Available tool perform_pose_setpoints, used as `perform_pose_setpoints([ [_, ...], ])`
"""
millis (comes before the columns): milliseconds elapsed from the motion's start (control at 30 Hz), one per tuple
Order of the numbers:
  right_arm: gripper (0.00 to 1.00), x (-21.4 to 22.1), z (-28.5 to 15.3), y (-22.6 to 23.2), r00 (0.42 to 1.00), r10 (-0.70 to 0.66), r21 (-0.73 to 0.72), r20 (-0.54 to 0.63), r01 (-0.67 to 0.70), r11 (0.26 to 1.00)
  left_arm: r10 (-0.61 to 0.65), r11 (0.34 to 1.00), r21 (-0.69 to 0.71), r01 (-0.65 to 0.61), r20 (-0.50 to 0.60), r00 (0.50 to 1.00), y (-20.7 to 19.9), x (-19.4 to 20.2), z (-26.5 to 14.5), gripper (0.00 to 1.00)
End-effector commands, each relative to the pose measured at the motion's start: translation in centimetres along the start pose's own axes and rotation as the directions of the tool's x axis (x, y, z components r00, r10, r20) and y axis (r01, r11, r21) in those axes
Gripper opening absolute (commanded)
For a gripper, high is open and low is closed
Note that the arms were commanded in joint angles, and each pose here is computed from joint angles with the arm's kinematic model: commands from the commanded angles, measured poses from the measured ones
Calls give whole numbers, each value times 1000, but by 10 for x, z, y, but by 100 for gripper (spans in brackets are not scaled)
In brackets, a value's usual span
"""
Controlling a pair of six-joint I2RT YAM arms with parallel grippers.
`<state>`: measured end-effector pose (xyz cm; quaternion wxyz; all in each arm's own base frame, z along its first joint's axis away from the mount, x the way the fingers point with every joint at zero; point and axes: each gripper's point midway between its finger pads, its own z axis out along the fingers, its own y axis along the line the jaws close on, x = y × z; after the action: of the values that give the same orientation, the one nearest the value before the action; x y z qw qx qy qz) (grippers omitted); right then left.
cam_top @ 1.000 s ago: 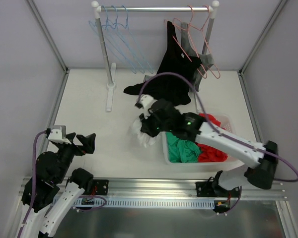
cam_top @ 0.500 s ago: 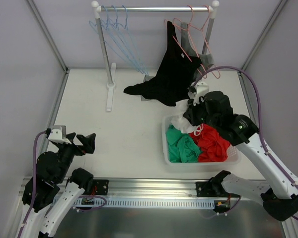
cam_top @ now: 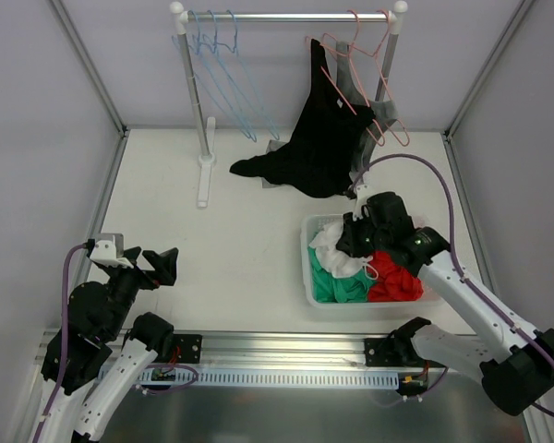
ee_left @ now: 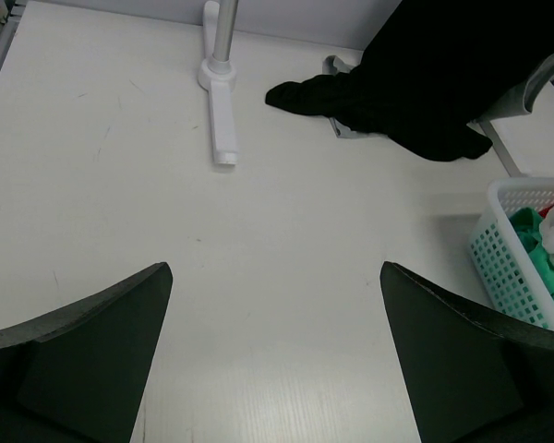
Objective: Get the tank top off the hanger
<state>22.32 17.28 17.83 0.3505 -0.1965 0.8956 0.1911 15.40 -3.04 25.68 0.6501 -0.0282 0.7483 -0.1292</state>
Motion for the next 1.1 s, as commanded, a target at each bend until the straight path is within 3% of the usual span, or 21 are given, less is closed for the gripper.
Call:
perform_pose_setpoints([
  [0,0,17,29,2,995,97,-50,-19,-98,994,-4,1000,-22,5,28,1000,3,-6,2,99],
  [233,0,68,77,-23,962,233,21,-146,-232,972,-7,1000,-21,7,21,1000,2,-6,3,99],
  [433,1,96,84,-25,940,287,40,-187,-284,958,-22,999,-25,22,28,999,3,-6,2,99],
  [567,25,70,61,-15,956,282,-14,-85,-284,959,-55,998,-8,56,47,997,-1,-13,-2,99],
  [600,38,63,54,-15,959,277,-11,-61,-279,960,-62,998,-6,62,48,997,-1,-14,-2,99],
  [900,64,12,-21,-26,980,179,96,92,-188,977,-77,997,29,77,12,997,-15,-22,4,99],
  [1067,73,2,-55,-27,975,147,118,166,-168,979,-125,984,133,120,27,992,-46,-63,7,99],
])
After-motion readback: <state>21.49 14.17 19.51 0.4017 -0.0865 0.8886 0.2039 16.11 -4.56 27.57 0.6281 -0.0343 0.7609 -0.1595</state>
